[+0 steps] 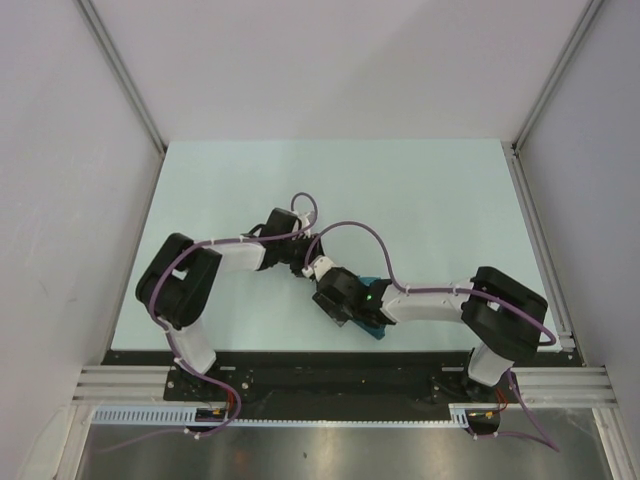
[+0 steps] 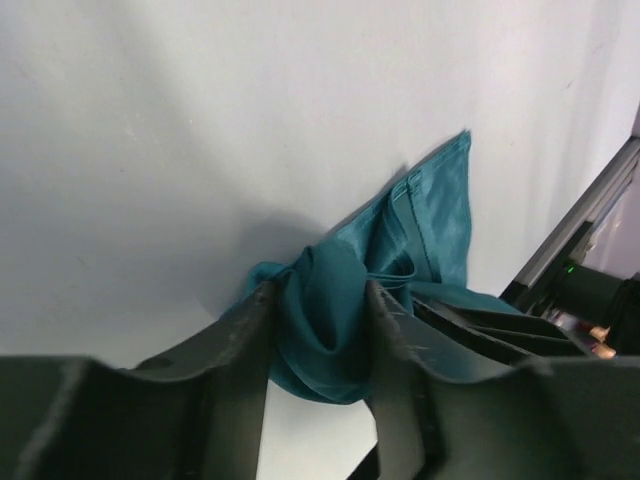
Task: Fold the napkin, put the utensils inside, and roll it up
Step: Roll the napkin with the utensil
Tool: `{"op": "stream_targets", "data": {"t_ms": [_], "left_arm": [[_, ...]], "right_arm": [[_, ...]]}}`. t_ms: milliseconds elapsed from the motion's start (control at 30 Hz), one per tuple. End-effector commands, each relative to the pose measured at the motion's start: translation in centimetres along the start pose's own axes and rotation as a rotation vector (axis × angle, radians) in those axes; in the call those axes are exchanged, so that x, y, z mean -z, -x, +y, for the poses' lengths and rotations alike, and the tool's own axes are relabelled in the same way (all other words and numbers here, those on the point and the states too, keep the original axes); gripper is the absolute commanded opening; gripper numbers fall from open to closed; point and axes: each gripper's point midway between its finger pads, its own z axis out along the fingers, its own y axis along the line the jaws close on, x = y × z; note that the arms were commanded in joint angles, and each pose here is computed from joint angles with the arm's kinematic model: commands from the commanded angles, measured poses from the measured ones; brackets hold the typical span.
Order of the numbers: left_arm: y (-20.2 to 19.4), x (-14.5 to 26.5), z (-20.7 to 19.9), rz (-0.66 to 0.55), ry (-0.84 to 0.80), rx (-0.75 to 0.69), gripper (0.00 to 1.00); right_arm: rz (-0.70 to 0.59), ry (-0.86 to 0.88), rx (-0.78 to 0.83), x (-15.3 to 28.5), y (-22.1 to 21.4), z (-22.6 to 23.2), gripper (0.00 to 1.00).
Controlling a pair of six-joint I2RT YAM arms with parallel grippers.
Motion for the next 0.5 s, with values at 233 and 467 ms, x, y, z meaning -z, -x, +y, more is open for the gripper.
{"op": "stream_targets", "data": {"t_ms": [233, 467], "left_arm": [[3.7, 4.7, 1.4, -0.186, 0.055, 0.005, 0.69], [2.8, 6.3, 2.3, -0.265, 0.038, 0.0, 0.73]], "right_arm": [[0.097, 0.2, -0.172, -0.7, -2.9, 1.1, 0.47], [0.056, 0.523, -0.364, 0.8, -0.9, 3.5, 0.3]]}}
